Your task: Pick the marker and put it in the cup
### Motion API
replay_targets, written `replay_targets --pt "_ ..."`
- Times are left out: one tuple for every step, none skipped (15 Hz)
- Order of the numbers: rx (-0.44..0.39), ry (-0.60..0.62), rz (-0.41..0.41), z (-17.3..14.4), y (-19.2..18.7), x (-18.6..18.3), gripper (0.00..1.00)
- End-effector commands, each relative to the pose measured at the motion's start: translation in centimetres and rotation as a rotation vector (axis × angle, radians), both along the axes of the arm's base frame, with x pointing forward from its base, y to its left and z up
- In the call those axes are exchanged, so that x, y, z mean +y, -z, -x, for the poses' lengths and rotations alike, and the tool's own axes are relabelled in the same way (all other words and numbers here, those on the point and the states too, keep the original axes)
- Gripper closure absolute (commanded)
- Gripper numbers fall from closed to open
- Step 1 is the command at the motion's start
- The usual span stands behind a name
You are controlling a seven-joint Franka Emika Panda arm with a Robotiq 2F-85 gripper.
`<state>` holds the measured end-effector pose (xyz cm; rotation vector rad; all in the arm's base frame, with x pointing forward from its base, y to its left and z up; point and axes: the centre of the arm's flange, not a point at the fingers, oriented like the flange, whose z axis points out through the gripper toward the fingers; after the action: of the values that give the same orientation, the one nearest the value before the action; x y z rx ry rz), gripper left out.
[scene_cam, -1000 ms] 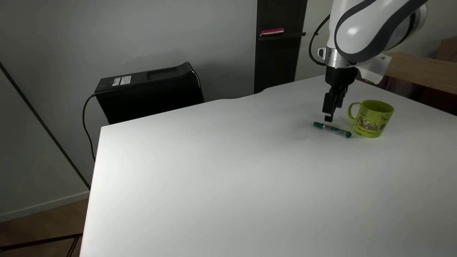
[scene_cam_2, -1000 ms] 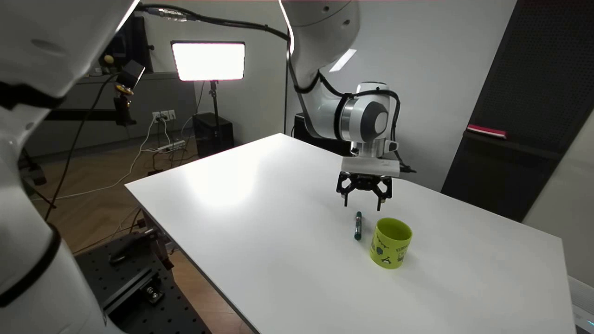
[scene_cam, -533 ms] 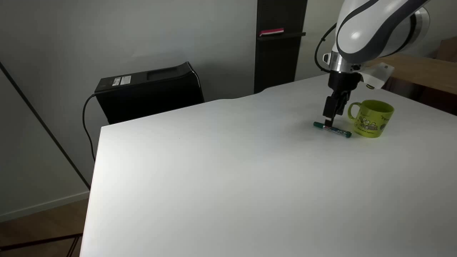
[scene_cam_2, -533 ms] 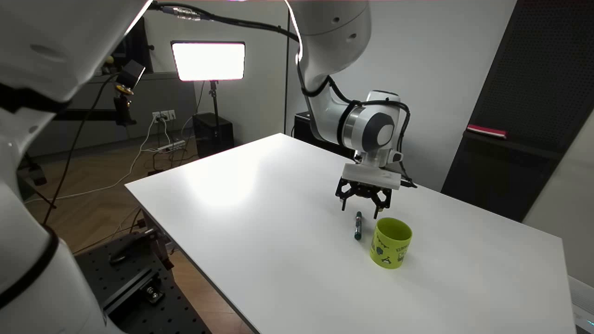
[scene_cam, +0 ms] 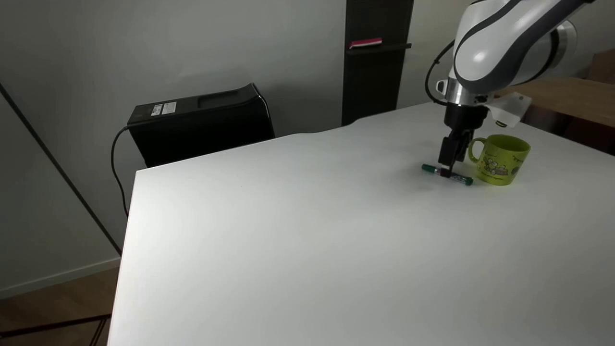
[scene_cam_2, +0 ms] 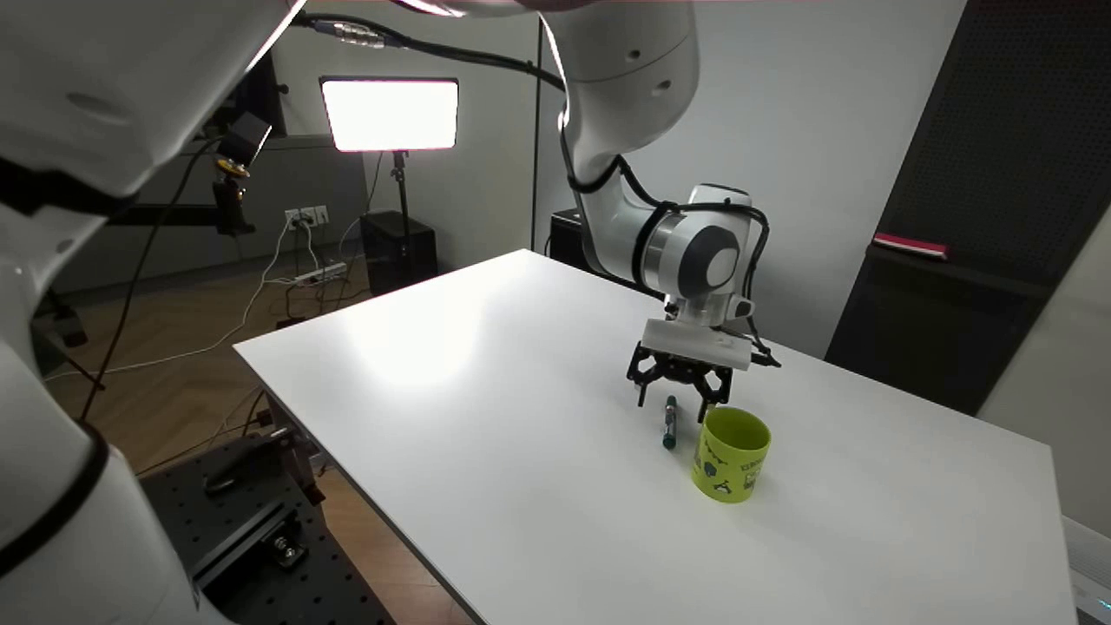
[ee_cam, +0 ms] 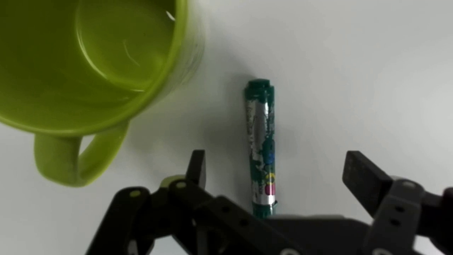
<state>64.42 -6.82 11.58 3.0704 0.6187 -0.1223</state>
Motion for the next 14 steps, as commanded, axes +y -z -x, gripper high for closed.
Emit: replay_targets --pt "0.014 -0.002 0.012 -0.5 0.7 -0.5 0.00" --pt "0.019 -0.001 0.018 -0.5 1.0 -0.6 0.00" --pt "0.023 0.000 0.020 -0.4 1.1 -0.7 0.25" --pt "0.027 0.002 0.027 -0.4 1.3 -0.8 0.26" --pt "0.032 0.003 0.033 -0.4 1.5 -0.9 0.32" --pt "0.039 0.006 0.043 -0.3 1.6 -1.1 0.40" --pt "0.046 0.007 0.051 -0.3 1.7 -1.4 0.47" --pt "0.054 0.014 0.063 -0.2 1.7 -1.7 0.53" --pt "0.066 0.024 0.076 -0.2 1.8 -2.2 0.61" --pt "0.080 0.037 0.091 -0.2 1.8 -2.7 0.67" --pt "0.097 0.051 0.104 -0.1 1.9 -3.2 0.75" --pt "0.112 0.070 0.117 -0.1 1.9 -3.8 0.81" --pt "0.125 0.085 0.126 -0.1 1.7 -4.3 0.88" --pt "0.132 0.096 0.135 0.0 1.6 -4.8 0.95"
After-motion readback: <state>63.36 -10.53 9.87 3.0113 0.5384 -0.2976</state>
